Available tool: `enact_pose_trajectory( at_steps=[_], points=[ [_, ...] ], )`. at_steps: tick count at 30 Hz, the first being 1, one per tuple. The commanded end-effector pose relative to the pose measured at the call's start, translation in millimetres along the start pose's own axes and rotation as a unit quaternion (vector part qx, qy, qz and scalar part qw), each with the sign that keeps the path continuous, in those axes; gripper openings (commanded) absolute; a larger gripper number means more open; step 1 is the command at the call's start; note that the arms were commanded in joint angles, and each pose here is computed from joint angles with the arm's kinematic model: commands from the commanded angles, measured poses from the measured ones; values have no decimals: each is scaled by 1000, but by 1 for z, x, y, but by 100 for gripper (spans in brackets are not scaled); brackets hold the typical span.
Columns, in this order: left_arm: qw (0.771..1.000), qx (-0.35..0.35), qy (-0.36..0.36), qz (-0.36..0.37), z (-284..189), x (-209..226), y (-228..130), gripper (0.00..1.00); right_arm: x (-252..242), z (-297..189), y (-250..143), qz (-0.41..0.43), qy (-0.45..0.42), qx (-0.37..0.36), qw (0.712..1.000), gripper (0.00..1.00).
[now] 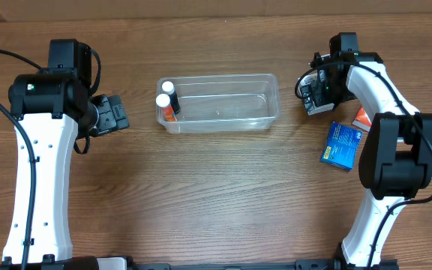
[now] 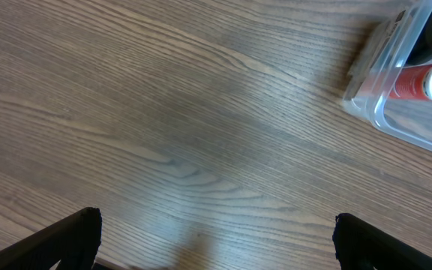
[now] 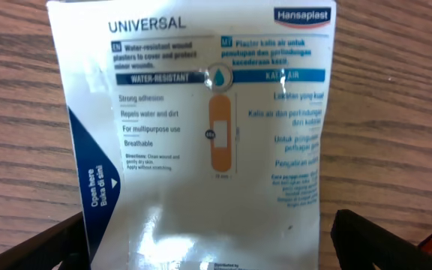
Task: Pack container
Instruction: 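Grasp the white Hansaplast box with the right gripper and lift, then lower the white box into the container's right end and release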
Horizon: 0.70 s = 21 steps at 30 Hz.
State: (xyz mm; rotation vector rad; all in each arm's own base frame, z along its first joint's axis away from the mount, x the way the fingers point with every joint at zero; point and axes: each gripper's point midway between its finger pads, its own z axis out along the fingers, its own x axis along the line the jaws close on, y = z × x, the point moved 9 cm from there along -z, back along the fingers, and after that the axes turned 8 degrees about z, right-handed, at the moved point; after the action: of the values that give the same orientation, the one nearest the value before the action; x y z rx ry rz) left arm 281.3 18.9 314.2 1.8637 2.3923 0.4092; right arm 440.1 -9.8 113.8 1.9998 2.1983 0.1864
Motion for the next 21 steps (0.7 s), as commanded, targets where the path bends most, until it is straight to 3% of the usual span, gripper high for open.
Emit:
enact_pose_trajectory(
  at_steps=[1, 6, 11, 21],
  points=[
    [1000, -6, 2, -12, -3, 3, -2, 100, -1, 6, 0, 10, -2, 4, 1000, 100],
    [1000, -5, 0, -12, -3, 3, -2, 100, 3, 6, 0, 8, 26, 2, 1000, 99],
    [1000, -5, 0, -12, -3, 3, -2, 100, 4, 6, -1, 9, 28, 4, 1000, 81],
    [1000, -5, 0, -11, -3, 3, -2, 100, 4, 6, -2, 36, 28, 9, 999, 75]
  ],
)
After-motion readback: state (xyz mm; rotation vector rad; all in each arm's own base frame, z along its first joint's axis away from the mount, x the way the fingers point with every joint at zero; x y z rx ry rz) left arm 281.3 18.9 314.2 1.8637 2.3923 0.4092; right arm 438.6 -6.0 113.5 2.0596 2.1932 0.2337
